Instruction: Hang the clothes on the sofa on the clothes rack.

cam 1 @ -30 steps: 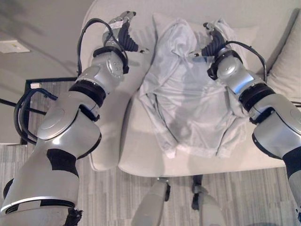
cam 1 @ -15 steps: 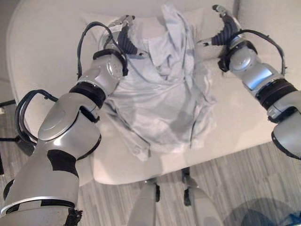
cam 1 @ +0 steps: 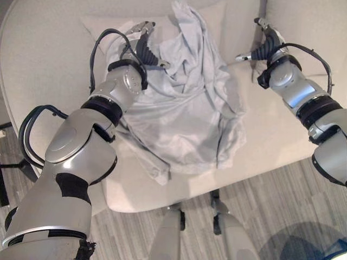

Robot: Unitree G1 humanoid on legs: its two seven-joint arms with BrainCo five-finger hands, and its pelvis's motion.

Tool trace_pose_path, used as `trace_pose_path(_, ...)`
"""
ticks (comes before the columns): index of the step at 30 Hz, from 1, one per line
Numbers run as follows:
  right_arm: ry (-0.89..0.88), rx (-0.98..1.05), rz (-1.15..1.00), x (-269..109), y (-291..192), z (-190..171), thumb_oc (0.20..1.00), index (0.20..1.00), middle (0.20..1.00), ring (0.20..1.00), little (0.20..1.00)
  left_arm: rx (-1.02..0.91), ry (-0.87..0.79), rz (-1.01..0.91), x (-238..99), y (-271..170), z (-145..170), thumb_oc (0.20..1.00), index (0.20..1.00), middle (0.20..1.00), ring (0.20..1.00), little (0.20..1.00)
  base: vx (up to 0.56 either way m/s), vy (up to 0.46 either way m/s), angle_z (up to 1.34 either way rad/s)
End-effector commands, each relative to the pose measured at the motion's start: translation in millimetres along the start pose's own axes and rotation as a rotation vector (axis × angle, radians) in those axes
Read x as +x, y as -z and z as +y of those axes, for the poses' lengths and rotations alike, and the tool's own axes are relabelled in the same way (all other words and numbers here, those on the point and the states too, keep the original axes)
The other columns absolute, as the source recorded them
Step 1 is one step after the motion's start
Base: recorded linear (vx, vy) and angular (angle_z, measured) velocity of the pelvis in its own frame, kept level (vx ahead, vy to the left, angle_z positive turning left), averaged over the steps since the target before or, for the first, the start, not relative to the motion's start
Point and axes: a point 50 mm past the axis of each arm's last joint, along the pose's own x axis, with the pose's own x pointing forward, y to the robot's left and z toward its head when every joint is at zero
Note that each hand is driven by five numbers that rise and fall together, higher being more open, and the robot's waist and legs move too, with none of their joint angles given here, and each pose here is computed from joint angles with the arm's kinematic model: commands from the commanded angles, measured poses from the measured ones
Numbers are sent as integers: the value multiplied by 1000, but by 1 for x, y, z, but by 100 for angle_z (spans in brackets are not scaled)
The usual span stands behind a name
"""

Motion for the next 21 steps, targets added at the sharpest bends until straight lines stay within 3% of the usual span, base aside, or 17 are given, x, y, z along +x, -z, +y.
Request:
trace_pose_path(1,113,-51,-79,13,-29,-41,1000,1000,1000,1000,1000,-36,-136,6,14,-8,46,1000,1000,1000,1000,1000,0,0,0)
trace_pose_path(12,131,56,55,15,-13,-45,1000,1000,1000,1000,1000,-101,-173,110,9,19,53,1000,1000,1000,1000,1000,15,-18,6)
trace_pose_path(21,137,32,82,16,-12,-46,1000,1000,1000,1000,1000,-61,-153,126,9,16,45,1000,1000,1000,1000,1000,9,-10,5)
